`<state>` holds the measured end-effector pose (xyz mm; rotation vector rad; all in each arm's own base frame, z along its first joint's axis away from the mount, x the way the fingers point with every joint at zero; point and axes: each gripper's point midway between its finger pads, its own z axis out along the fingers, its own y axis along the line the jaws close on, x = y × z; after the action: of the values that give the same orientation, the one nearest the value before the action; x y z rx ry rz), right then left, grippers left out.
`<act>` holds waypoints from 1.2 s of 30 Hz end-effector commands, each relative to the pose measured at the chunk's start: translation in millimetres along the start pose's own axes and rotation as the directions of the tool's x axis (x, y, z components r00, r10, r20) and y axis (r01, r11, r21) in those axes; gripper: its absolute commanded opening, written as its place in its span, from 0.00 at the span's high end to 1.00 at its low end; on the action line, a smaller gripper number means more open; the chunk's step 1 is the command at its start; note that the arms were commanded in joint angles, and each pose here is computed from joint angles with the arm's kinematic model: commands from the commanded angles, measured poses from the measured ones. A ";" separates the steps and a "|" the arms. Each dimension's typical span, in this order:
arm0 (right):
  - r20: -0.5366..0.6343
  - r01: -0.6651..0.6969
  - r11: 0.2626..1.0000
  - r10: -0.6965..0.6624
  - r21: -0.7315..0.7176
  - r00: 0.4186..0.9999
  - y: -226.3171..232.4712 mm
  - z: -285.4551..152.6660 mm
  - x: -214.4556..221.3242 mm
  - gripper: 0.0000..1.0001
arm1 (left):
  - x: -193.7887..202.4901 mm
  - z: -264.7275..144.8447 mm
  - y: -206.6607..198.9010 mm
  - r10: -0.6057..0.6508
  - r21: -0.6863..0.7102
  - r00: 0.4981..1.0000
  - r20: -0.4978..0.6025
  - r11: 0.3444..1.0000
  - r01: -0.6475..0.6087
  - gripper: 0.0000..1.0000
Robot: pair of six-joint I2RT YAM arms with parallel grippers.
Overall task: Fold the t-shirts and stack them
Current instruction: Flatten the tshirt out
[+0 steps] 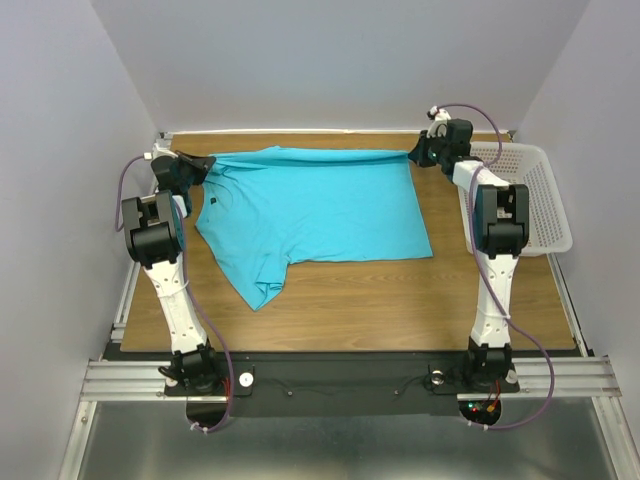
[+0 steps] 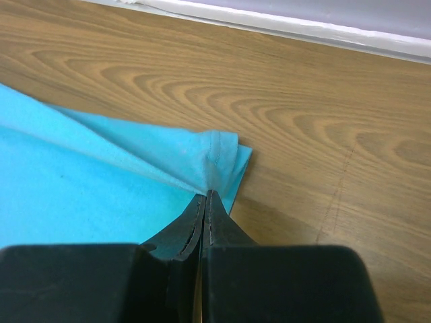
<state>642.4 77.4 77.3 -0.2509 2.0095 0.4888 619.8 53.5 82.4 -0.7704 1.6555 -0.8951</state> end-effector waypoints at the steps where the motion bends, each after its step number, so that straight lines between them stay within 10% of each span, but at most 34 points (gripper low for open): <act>1: 0.114 0.101 0.995 -0.099 -0.013 0.988 15.1 -22.3 -57.2 0.99 | -35.6 -12.1 -51.0 0.083 0.091 0.994 0.068 0.992 -0.089 1.00; 36: 0.072 0.065 0.998 -0.066 0.022 0.995 6.1 -18.0 -39.9 0.99 | -36.0 -4.8 -55.2 0.395 0.100 0.918 -0.026 0.915 -0.391 0.97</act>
<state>633.4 74.0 81.9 -0.2677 2.0149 0.4575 611.6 53.9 105.1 -0.4607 1.7864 -0.7476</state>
